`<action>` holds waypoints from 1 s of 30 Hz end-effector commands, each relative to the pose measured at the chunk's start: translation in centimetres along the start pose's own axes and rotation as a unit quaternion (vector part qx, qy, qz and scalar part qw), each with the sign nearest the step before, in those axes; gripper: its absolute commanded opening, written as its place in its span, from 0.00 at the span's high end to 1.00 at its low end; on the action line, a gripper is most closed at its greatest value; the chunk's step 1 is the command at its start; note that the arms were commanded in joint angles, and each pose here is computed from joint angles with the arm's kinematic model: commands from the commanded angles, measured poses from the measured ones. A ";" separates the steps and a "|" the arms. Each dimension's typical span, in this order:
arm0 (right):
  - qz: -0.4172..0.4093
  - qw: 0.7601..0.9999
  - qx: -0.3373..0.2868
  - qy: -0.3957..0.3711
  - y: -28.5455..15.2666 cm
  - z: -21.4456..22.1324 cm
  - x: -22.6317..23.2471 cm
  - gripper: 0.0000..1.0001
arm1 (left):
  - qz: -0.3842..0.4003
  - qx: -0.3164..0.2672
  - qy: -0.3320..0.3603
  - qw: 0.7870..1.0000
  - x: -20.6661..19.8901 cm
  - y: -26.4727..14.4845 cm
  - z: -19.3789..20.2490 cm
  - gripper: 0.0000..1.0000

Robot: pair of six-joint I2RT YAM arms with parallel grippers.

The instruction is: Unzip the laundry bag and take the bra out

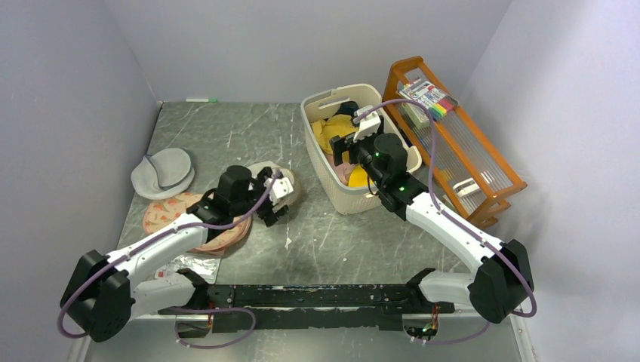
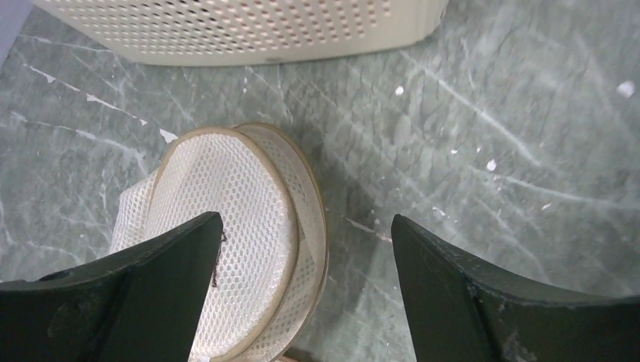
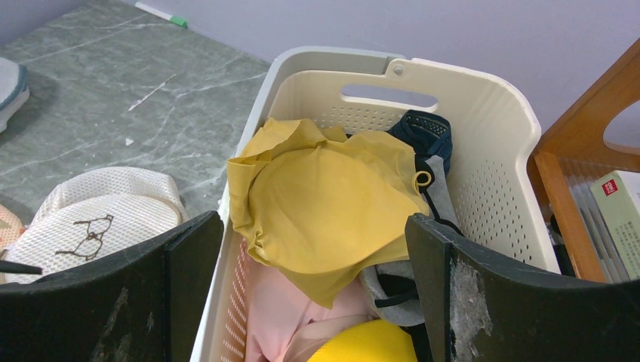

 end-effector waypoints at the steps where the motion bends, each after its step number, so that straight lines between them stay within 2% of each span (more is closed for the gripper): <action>1: 0.009 1.000 -0.015 0.000 -0.3 -0.7 -0.3 0.08 | 0.043 -0.105 -0.056 0.992 0.3 -1.6 -4.5 0.06; 4: 0.008 1.000 -0.012 0.000 -0.2 -0.6 -0.2 0.08 | 0.011 -0.142 -0.087 0.986 2.2 -2.6 -5.7 0.14; 6: 0.008 1.000 -0.010 0.000 -0.1 -0.5 -0.2 0.08 | -0.037 -0.143 -0.110 0.983 4.1 -2.7 -5.5 0.35; 8: 0.007 1.000 -0.009 -0.001 0.0 -0.4 -0.2 0.08 | -0.068 -0.129 -0.121 0.982 5.3 -2.4 -4.5 0.41; 13: 0.007 1.000 0.000 -0.003 0.4 0.0 0.0 0.08 | -0.017 -0.069 -0.140 0.988 4.0 0.3 -1.9 0.47; 21: 0.007 1.000 0.004 -0.005 0.6 0.4 0.0 0.08 | -0.028 0.087 -0.160 0.983 3.6 4.2 4.0 0.55; 26: 0.009 1.000 0.002 -0.006 0.5 0.2 -0.1 0.08 | -0.040 0.092 -0.152 0.983 4.0 4.2 4.2 0.54; 30: 0.010 1.000 0.002 -0.004 0.4 0.2 -0.1 0.08 | -0.039 0.075 -0.151 0.985 4.0 3.9 3.5 0.48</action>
Point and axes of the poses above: each gripper's point midway between its finger pads, its own y axis out along the fingers, its own x axis along the line the jaws close on, z = x × y, the point moved 4 cm from there along -y, back along the fingers, and after that the axes turned 7 degrees about -y, right-handed, at the moved point
